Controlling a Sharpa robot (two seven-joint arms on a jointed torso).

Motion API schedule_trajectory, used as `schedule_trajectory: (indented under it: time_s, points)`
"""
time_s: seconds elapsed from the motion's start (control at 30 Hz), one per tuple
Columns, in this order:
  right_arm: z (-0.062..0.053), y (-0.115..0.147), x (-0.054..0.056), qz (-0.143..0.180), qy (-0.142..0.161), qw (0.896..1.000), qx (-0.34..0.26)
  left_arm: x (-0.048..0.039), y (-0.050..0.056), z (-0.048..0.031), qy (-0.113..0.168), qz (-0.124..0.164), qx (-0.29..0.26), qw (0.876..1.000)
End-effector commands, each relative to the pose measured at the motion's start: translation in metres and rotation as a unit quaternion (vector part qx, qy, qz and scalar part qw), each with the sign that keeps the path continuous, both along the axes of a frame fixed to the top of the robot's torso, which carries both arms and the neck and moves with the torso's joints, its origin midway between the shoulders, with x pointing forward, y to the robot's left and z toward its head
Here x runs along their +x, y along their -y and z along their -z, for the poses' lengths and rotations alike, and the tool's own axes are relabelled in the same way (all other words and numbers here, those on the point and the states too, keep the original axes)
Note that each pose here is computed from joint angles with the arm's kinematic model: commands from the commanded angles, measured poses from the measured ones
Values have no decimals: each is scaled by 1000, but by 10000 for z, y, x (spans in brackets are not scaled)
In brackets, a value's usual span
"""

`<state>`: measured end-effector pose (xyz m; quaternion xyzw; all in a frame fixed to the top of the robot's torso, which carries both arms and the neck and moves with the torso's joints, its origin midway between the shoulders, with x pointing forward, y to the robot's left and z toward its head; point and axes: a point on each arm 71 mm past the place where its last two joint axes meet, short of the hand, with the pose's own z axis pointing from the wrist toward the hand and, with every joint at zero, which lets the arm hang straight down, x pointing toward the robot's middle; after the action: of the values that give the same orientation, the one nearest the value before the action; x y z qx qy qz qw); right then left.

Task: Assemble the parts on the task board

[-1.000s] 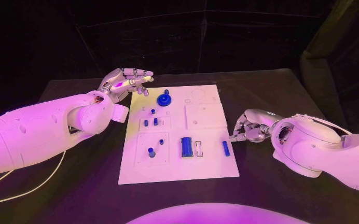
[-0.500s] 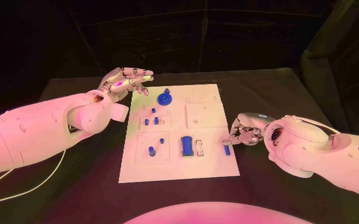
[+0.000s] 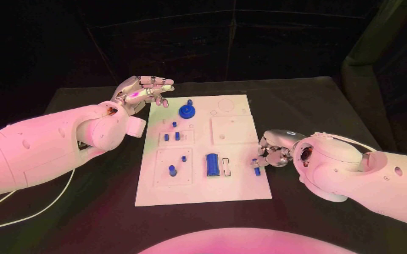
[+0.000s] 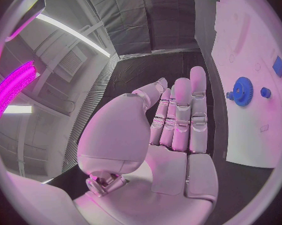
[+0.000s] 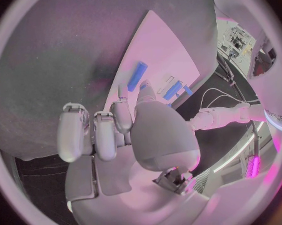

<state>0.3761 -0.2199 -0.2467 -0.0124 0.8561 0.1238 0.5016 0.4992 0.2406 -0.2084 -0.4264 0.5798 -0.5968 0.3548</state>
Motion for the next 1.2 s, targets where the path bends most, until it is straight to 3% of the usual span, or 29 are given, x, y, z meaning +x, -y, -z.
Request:
schedule_trajectory:
  time_s: [0.03, 0.8, 1.03, 1.2]
  points:
    - [34, 3, -5, -7, -4, 999, -33, -1, 4, -12, 3, 5, -5, 1000]
    - [99, -191, -36, -47, 6, 996, -77, -6, -5, -1, -1, 7, -4, 1000]
    - [68, -193, -53, -25, 16, 998, -48, -9, -8, 1, -1, 7, -4, 1000]
    - [18, -175, -91, 12, 12, 1000, 21, -11, -11, 2, -2, 7, -3, 1000]
